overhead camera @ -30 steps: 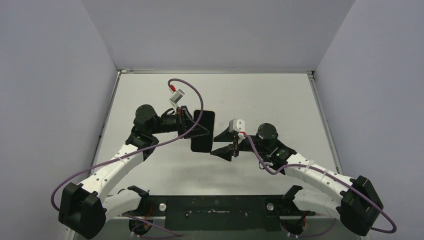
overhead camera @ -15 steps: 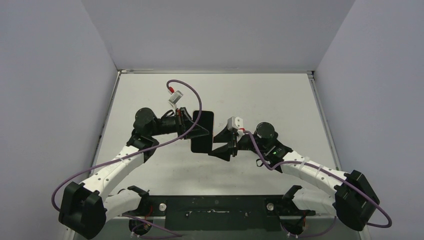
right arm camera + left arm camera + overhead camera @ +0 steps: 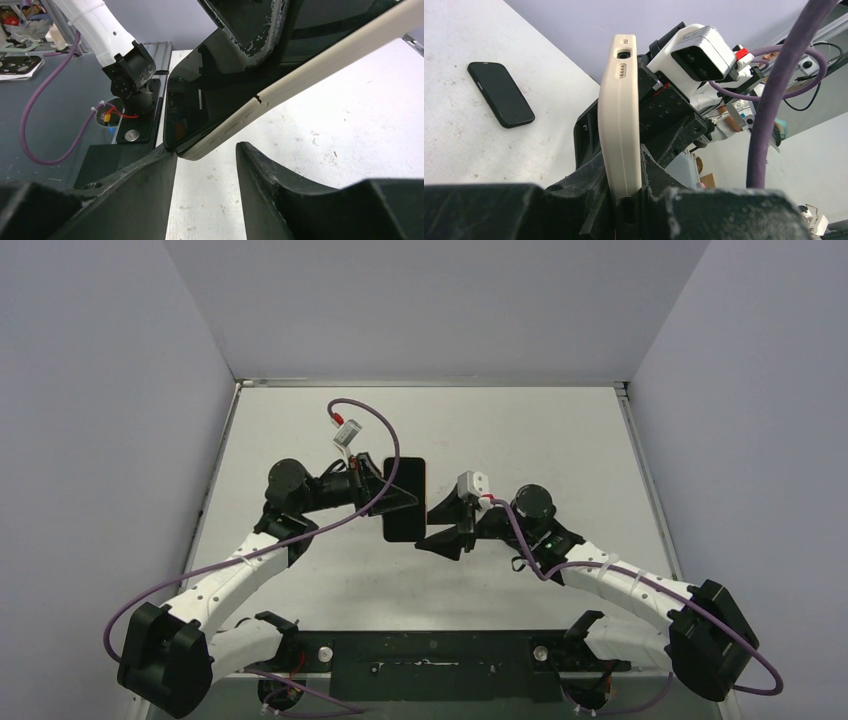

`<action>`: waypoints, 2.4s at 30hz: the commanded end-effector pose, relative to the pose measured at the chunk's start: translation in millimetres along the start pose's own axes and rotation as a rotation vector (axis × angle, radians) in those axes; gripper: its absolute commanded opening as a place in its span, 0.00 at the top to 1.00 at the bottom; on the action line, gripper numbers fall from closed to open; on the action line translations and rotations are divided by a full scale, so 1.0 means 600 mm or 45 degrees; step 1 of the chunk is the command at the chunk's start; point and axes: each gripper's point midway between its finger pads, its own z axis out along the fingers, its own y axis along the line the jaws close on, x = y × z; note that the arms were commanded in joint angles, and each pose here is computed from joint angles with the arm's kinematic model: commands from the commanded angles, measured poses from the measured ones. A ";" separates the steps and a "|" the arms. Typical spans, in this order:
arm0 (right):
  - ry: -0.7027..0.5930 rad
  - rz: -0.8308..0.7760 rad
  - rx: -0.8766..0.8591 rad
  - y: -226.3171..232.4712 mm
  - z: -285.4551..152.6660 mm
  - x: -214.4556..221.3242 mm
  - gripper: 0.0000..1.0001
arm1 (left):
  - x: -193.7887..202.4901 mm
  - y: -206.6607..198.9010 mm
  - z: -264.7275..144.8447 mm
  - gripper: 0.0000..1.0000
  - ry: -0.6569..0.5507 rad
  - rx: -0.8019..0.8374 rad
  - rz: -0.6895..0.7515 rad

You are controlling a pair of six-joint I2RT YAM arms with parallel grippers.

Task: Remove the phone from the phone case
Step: Remove the phone case from the phone.

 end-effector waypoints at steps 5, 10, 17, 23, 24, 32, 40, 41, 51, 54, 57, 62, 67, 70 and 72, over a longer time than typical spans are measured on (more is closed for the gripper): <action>-0.163 -0.083 0.229 -0.077 -0.017 -0.064 0.61 | -0.011 -0.054 0.004 1.00 -0.028 0.163 0.024; -0.205 0.001 0.347 -0.118 -0.032 -0.070 0.63 | -0.001 -0.071 0.015 1.00 0.028 0.218 0.014; -0.194 0.159 0.475 -0.162 -0.025 -0.066 0.63 | 0.004 -0.068 0.025 1.00 0.015 0.219 0.002; -0.197 0.286 0.530 -0.172 -0.025 -0.069 0.59 | -0.023 -0.019 0.025 1.00 -0.155 0.069 0.000; -0.184 0.305 0.537 -0.172 -0.026 -0.065 0.58 | -0.033 -0.010 0.023 1.00 -0.198 0.036 0.013; -0.136 0.444 0.579 -0.151 -0.045 -0.054 0.44 | -0.137 0.069 -0.025 1.00 -0.625 -0.263 0.044; -0.311 0.726 0.654 -0.135 -0.065 -0.093 0.31 | -0.171 0.075 -0.035 1.00 -0.747 -0.310 0.036; -0.341 0.779 0.646 -0.133 -0.064 -0.098 0.31 | -0.172 0.076 -0.037 1.00 -0.758 -0.315 0.027; -0.487 1.139 0.550 -0.121 -0.038 -0.120 0.35 | -0.170 0.072 -0.040 1.00 -0.785 -0.282 -0.035; -0.479 1.171 0.543 -0.120 -0.027 -0.118 0.38 | -0.170 0.068 -0.038 1.00 -0.782 -0.259 -0.049; -0.469 1.219 0.541 -0.120 -0.016 -0.107 0.40 | -0.171 0.065 -0.037 1.00 -0.791 -0.231 -0.072; -0.502 1.236 0.499 -0.117 -0.004 -0.110 0.43 | -0.174 0.060 -0.036 1.00 -0.797 -0.213 -0.066; -0.521 1.226 0.465 -0.116 0.001 -0.120 0.45 | -0.169 0.063 -0.036 1.00 -0.791 -0.216 -0.073; -0.526 1.219 0.461 -0.116 0.001 -0.125 0.46 | -0.166 0.067 -0.037 1.00 -0.791 -0.222 -0.076; -0.522 1.218 0.466 -0.118 0.002 -0.125 0.46 | -0.165 0.068 -0.037 1.00 -0.791 -0.224 -0.077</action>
